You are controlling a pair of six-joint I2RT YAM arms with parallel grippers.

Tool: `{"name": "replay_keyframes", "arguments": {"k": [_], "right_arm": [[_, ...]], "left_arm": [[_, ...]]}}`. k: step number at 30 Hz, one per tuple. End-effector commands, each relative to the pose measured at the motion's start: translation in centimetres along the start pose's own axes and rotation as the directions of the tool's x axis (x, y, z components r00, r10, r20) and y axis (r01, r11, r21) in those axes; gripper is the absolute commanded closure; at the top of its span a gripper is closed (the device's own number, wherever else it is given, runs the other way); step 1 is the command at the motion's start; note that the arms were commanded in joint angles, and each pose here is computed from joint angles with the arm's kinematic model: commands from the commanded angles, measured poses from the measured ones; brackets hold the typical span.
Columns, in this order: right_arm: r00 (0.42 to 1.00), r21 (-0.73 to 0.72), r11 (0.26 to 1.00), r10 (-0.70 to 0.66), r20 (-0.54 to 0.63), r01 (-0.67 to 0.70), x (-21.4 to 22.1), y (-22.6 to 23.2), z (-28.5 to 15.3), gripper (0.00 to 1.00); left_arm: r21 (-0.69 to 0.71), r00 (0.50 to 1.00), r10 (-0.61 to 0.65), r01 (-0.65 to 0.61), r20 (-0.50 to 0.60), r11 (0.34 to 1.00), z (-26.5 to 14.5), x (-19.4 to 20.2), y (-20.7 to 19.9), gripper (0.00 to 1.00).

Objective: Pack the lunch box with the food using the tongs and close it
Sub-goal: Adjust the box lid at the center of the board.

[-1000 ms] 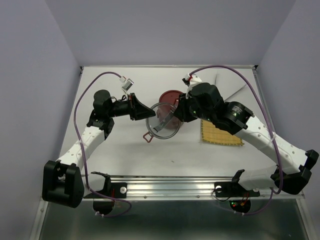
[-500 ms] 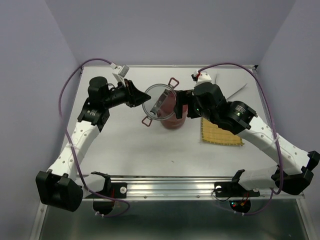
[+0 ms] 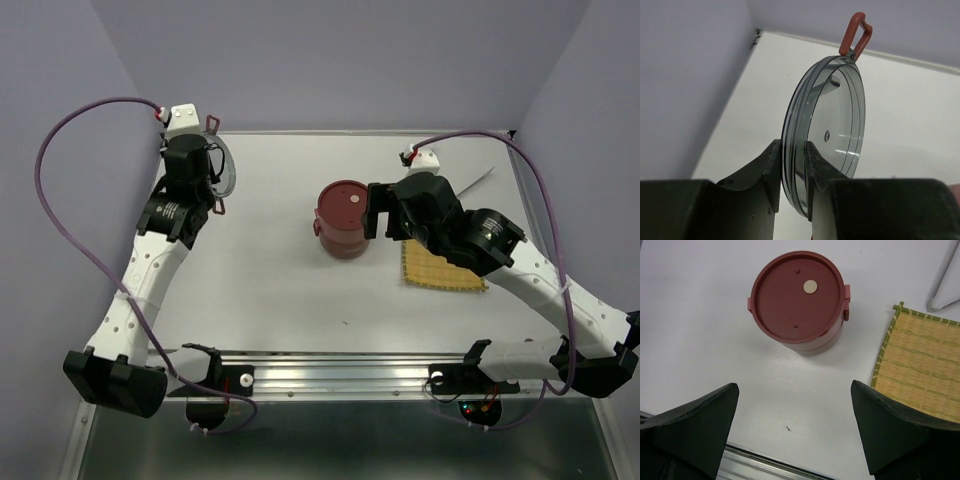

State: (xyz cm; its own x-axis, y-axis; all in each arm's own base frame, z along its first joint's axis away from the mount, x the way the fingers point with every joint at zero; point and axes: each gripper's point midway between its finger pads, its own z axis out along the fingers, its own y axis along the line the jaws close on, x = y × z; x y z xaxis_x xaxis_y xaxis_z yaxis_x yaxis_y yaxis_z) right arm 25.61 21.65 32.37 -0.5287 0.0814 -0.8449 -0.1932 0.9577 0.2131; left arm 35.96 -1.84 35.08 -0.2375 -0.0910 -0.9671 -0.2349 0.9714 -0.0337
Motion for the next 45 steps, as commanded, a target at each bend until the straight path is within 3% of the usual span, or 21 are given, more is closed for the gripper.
{"name": "replay_keyframes", "arguments": {"k": [1,8,12,20,21,23,31,36,38,39,41,45], "right_arm": [[1.000,-0.017,1.000,0.016,-0.019,-0.016,1.0,0.6,0.7,0.00],[0.998,0.004,1.000,0.004,-0.061,-0.004,1.8,1.5,2.8,0.00],[0.998,0.009,1.000,0.007,-0.063,-0.006,1.9,1.5,2.9,0.00],[0.997,0.005,0.999,0.050,-0.056,-0.050,2.3,0.8,1.9,0.00],[0.997,0.007,0.998,0.058,-0.053,-0.058,2.3,0.6,1.8,0.00],[0.996,0.012,0.998,0.062,-0.057,-0.062,2.8,0.3,1.6,0.00],[0.994,0.019,0.998,0.069,-0.080,-0.067,3.8,0.1,1.8,0.00],[0.995,0.024,0.998,0.057,-0.078,-0.055,3.7,0.0,1.9,0.00],[0.995,0.024,0.999,0.051,-0.082,-0.049,3.8,-0.1,2.0,0.00],[0.995,0.027,0.998,0.052,-0.080,-0.050,3.8,-0.1,2.0,0.00],[0.996,0.029,0.999,0.046,-0.081,-0.044,3.9,-0.1,2.0,0.00],[0.996,0.031,0.999,0.044,-0.082,-0.041,3.9,-0.2,2.1,0.00]], "left_arm": [[-0.311,0.991,0.127,-0.132,-0.034,0.941,1.1,1.0,4.5,1.00],[-0.447,0.959,0.264,-0.280,-0.100,0.849,2.5,2.5,4.3,1.00],[-0.509,0.917,0.361,-0.396,-0.172,0.764,3.1,3.8,3.7,1.00],[-0.475,0.811,0.490,-0.585,-0.321,0.657,5.6,9.3,0.7,1.00],[-0.451,0.780,0.516,-0.626,-0.354,0.636,5.9,10.8,0.1,1.00],[-0.444,0.773,0.513,-0.634,-0.372,0.633,6.2,12.4,-0.3,1.00],[-0.337,0.655,0.576,-0.751,-0.489,0.568,7.2,19.8,-2.7,1.00],[-0.288,0.644,0.578,-0.754,-0.501,0.590,7.5,21.3,-3.9,1.00],[-0.276,0.658,0.567,-0.738,-0.496,0.615,7.6,21.3,-4.3,0.96],[-0.252,0.671,0.556,-0.720,-0.491,0.646,7.7,21.4,-4.8,0.81],[-0.210,0.671,0.555,-0.710,-0.492,0.673,7.7,21.9,-5.4,0.59],[-0.158,0.676,0.552,-0.690,-0.489,0.706,7.7,22.3,-6.1,0.36]]}}
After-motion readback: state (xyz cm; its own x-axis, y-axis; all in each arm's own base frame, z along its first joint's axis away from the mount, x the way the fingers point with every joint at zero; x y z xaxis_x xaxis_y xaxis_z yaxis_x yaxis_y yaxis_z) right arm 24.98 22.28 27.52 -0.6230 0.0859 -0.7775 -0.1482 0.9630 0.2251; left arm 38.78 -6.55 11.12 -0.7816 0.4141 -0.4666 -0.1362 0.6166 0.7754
